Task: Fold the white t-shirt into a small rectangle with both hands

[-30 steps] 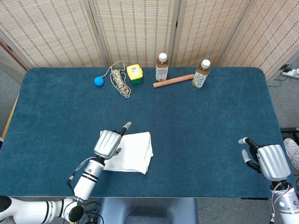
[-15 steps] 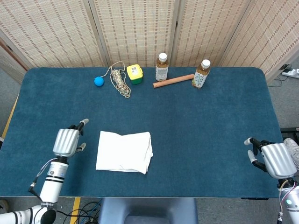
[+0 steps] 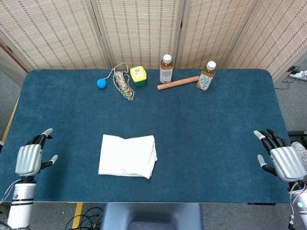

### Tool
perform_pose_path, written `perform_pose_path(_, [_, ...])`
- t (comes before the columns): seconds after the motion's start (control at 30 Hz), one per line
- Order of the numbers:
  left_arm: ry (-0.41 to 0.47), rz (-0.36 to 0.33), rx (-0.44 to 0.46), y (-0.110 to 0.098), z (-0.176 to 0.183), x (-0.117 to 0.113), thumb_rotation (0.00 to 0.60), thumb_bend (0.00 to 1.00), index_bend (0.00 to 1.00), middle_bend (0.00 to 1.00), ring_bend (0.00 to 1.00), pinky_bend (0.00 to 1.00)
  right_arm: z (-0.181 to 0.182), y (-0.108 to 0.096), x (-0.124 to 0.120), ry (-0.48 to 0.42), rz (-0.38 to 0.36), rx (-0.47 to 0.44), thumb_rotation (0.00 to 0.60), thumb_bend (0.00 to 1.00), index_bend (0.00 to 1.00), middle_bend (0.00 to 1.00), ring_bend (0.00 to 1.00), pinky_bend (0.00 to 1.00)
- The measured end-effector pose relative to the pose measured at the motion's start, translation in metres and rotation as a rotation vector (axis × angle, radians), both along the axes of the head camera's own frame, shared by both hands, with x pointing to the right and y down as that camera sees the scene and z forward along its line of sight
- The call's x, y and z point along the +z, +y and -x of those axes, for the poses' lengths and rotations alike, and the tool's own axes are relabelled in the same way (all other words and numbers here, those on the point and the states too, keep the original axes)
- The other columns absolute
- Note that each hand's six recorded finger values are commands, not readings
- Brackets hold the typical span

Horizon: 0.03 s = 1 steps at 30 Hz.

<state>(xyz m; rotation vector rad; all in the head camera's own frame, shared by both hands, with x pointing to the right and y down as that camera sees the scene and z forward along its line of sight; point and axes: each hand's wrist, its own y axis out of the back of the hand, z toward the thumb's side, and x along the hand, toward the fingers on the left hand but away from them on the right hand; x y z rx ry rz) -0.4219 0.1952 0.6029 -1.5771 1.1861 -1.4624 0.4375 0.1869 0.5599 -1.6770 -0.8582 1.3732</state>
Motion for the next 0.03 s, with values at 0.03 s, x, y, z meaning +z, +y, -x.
perform_pose_path(0.03, [-0.003, -0.004, -0.002, 0.0041, 0.0039, -0.0033, 0.600, 0.22, 0.18, 0.36, 0.29, 0.46, -0.0003, 0.0019, 0.0003, 0.000, 0.000, 0.005, 0.600, 0.51, 0.06, 0.12, 0.10, 0.22])
